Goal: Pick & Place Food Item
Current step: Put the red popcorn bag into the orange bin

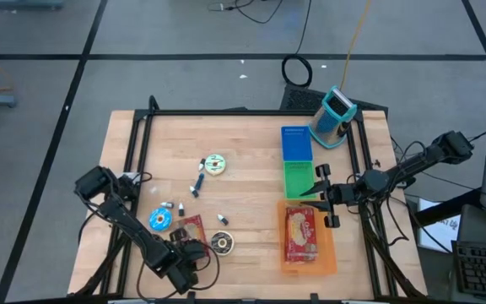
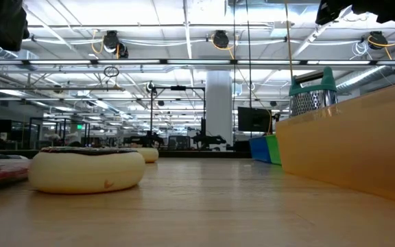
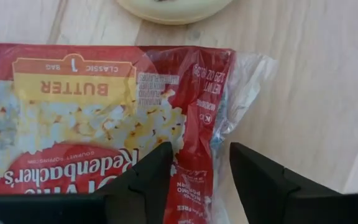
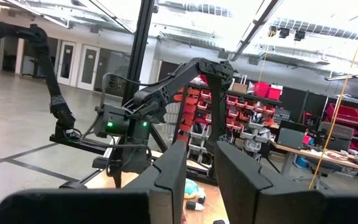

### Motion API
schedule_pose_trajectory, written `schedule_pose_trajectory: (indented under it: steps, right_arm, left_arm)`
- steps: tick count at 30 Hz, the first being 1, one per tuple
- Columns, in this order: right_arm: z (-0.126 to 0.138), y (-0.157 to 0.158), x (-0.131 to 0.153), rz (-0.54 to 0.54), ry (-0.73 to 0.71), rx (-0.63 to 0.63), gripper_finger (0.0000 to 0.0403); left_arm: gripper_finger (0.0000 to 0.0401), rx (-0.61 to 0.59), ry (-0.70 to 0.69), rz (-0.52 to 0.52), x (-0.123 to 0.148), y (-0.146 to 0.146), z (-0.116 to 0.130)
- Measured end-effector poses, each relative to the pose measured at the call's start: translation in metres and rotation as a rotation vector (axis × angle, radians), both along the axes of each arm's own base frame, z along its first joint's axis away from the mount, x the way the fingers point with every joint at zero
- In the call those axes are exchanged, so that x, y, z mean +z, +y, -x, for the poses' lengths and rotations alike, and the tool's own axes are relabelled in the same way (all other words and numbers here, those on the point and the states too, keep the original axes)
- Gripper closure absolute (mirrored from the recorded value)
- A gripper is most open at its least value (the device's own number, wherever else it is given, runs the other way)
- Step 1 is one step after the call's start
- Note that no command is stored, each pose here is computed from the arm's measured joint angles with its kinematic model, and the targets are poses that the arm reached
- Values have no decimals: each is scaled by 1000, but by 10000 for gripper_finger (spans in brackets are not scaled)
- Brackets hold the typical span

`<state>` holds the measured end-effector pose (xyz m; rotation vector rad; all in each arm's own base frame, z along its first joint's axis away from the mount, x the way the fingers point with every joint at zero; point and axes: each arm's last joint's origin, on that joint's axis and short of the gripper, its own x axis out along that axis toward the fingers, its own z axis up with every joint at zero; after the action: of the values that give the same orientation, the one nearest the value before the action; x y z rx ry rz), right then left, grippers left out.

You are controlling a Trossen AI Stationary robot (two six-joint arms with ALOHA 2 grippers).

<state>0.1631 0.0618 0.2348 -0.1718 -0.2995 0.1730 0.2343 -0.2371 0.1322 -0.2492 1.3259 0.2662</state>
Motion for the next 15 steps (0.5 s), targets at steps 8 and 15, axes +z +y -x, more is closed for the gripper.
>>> schedule_pose_trajectory:
  steps: [8, 15]
  right_arm:
    - [0, 0, 0, 0, 5, 1, 330]
    - [0, 0, -1, 1, 11, 1, 330]
  left_arm:
    - [381, -62, -7, 64, 7, 1, -5]
    - [397, -79, -67, 279, 70, 21, -2]
